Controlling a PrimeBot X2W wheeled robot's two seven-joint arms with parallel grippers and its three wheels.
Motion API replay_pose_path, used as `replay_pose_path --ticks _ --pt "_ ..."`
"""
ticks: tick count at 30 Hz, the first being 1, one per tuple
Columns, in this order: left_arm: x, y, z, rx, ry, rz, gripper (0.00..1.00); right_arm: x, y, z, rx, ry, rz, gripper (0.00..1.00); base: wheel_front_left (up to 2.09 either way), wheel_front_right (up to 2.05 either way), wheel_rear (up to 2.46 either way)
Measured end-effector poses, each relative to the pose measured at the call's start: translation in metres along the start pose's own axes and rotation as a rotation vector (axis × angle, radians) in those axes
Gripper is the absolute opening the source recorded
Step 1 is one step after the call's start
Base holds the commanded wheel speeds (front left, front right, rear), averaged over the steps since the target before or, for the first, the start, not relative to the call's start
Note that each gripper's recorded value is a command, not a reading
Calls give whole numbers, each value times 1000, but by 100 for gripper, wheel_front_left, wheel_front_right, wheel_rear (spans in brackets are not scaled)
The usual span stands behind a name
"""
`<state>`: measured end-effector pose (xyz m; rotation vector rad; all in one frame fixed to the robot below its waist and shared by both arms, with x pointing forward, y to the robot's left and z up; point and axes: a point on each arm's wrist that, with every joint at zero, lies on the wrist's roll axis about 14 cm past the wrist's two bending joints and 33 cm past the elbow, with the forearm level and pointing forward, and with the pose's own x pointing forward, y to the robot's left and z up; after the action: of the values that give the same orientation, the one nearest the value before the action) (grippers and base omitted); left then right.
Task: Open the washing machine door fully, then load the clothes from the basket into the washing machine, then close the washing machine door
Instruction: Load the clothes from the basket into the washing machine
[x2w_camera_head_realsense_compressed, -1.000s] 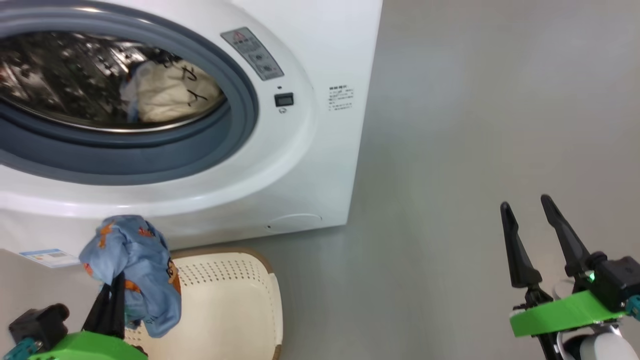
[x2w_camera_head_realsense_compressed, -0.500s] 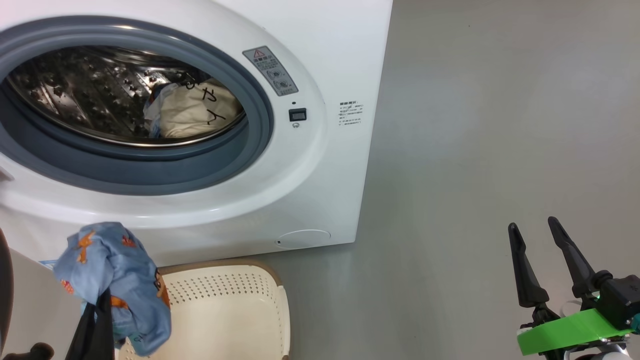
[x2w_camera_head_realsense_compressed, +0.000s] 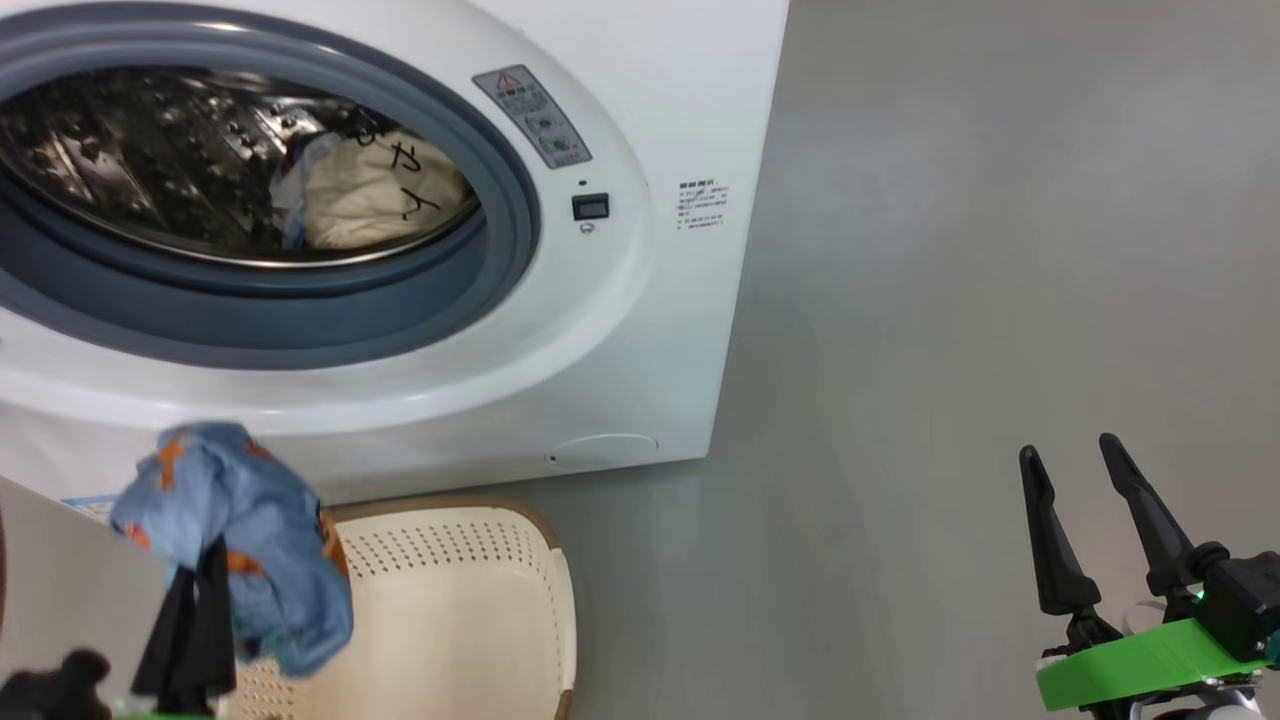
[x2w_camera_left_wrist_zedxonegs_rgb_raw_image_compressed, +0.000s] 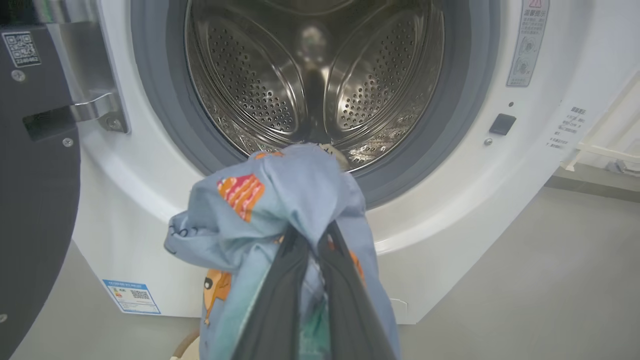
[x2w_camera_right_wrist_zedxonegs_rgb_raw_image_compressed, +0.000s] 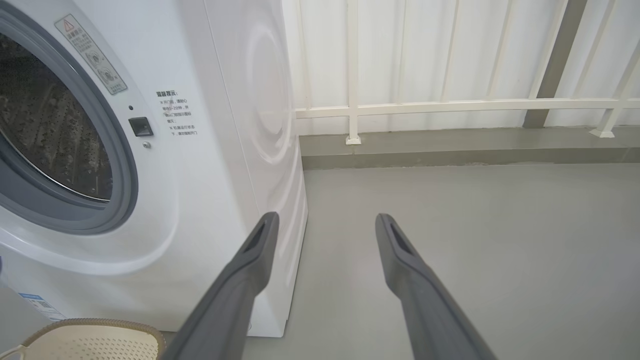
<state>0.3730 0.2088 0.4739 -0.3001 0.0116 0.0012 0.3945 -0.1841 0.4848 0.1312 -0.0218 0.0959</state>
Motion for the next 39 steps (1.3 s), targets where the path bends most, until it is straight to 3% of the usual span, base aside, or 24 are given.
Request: replay_pose_path --ticks 14,27,35,36,37,39 --pt "113 -25 40 67 -146 -135 0 24 -8 -18 17 29 -31 100 0 0 0" --pt "225 -14 -4 47 -18 -86 0 31 -24 -38 25 71 -94 100 0 0 0" --pt "282 -23 29 43 -138 -75 2 37 -32 -45 14 84 -113 100 0 0 0" --pt "284 -21 29 47 -141 -65 47 38 -32 -46 14 87 -113 100 0 0 0" --pt "286 -18 23 45 -131 -53 100 38 -32 -46 13 86 -115 100 0 0 0" --pt "287 -16 10 35 -104 -38 100 37 -35 -46 10 88 -124 100 0 0 0"
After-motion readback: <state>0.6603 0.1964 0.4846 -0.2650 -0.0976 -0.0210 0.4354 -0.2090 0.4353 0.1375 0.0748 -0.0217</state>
